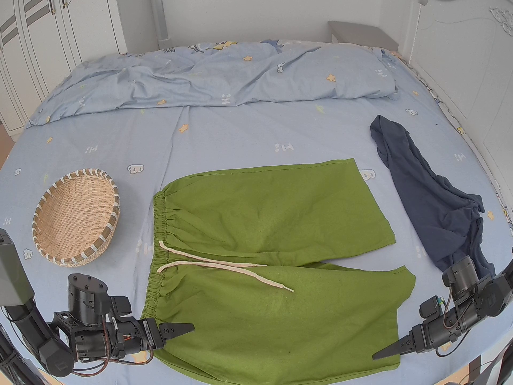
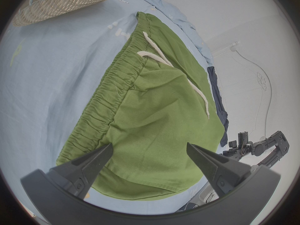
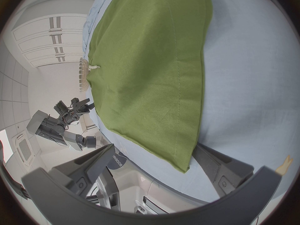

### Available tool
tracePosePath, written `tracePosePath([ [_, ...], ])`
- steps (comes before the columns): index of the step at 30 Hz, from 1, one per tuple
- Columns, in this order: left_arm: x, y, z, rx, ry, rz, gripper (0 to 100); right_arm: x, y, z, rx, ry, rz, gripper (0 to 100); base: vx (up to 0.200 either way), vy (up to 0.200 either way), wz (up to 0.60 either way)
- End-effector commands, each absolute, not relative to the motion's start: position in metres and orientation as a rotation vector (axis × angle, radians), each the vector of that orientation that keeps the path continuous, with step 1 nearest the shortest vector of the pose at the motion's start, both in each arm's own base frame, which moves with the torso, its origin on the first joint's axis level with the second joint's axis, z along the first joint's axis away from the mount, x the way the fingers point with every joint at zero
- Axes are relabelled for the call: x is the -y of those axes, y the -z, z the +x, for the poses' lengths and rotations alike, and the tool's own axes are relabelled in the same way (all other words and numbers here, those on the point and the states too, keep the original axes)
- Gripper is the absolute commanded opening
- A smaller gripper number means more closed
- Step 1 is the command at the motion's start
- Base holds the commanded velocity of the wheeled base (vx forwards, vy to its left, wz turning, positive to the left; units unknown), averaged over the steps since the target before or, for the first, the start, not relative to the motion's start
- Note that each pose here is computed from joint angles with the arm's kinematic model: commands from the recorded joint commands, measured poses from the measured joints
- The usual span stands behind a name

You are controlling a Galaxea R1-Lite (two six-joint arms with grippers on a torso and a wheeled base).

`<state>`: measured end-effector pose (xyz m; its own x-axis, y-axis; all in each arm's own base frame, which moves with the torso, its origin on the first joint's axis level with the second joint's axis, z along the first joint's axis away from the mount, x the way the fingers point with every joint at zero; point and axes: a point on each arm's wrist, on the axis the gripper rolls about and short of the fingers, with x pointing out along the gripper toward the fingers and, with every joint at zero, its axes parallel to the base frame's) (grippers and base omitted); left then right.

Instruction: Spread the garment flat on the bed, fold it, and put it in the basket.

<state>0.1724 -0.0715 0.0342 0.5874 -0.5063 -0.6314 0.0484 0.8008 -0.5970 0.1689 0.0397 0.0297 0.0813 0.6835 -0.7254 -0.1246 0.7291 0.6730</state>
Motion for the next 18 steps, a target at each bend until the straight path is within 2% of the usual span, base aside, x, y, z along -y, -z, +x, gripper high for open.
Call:
tracePosePath([
  [1,0.070,-0.032,0.168,-0.909,0.336,-0.567,100,-0.040,-0.029,0.169,-1.373,-0.644,0.508,0,0.000,0.000,0.00],
  [11,0.070,-0.033,0.168,-0.908,0.333,-0.566,100,-0.037,-0.029,0.164,-1.415,-0.608,0.535,0,0.000,0.000,0.00],
  [15,0.069,-0.032,0.168,-0.909,0.328,-0.565,100,-0.032,-0.030,0.154,-1.502,-0.522,0.517,0,0.000,0.000,0.00],
  [18,0.069,-0.032,0.169,-0.910,0.326,-0.566,100,-0.031,-0.038,0.144,-1.529,-0.502,0.502,0,0.000,0.000,0.00],
])
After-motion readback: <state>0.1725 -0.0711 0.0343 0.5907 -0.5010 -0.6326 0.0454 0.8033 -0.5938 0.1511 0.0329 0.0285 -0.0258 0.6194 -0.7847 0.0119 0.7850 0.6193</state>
